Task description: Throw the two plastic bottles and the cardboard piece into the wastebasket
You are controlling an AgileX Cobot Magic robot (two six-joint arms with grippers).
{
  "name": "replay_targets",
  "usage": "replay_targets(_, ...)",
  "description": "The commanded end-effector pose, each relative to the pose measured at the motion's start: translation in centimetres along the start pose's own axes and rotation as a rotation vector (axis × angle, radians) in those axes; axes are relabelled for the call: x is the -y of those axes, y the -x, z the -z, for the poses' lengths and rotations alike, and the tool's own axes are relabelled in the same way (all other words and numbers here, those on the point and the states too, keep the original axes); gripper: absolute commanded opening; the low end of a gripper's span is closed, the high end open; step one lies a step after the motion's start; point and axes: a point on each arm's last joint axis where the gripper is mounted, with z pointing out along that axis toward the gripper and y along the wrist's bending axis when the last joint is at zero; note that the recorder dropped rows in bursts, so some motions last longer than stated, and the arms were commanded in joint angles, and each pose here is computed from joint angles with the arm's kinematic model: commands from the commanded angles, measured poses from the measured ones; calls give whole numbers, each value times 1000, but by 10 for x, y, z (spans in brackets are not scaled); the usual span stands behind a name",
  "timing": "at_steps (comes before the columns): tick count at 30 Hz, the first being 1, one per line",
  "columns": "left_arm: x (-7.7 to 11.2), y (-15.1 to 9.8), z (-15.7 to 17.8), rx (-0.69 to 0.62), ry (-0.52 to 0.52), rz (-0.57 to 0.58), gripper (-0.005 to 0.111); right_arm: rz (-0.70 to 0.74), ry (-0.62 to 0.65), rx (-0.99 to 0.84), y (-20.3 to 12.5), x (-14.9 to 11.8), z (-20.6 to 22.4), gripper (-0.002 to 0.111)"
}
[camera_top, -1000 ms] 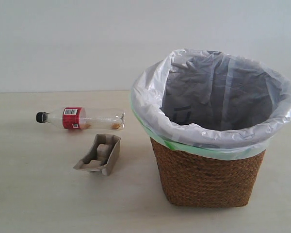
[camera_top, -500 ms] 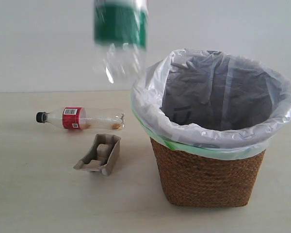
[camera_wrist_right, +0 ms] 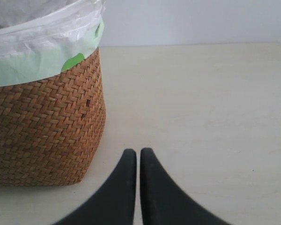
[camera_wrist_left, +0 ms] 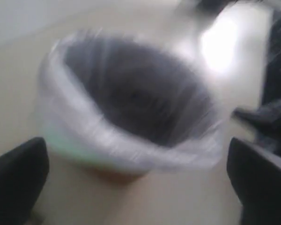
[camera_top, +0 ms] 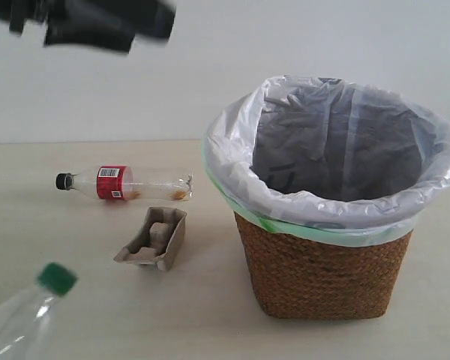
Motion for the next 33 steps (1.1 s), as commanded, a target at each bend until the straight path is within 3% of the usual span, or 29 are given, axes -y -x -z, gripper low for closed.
replay_targets(1,-48,-58,-10,-413,359,172,93,3,-6,13,1,0,0,0)
replay_targets(5,-66,-111,-24,-694,405,262,93,3,-6,13,1,0,0,0)
replay_targets(7,-74,-128,-30,-735,442,265,93,3,-6,13,1,0,0,0)
replay_targets(11,-78,-135,-29,-762,483,232,93,3,-6,13,1,0,0,0)
replay_targets(14,-72,-140,-24,-857,411,183,93,3,-6,13,1,0,0,0)
replay_targets(19,-68,-151,-22,-904,372,109,93,3,-6,13,1,0,0,0)
replay_targets(22,-67,-170,-21,-994,327,29,92,3,-6,13,1,0,0,0)
replay_targets(26,-64,-206,-20,-1144,215,-80,82,3,-6,13,1,0,0,0)
replay_targets(29,-57,-214,-25,-1130,92,-135,71,9,-8,16,1,0,0,0)
replay_targets(33,-50,-210,-31,-1053,39,-102,67,9,-8,16,1,0,0,0)
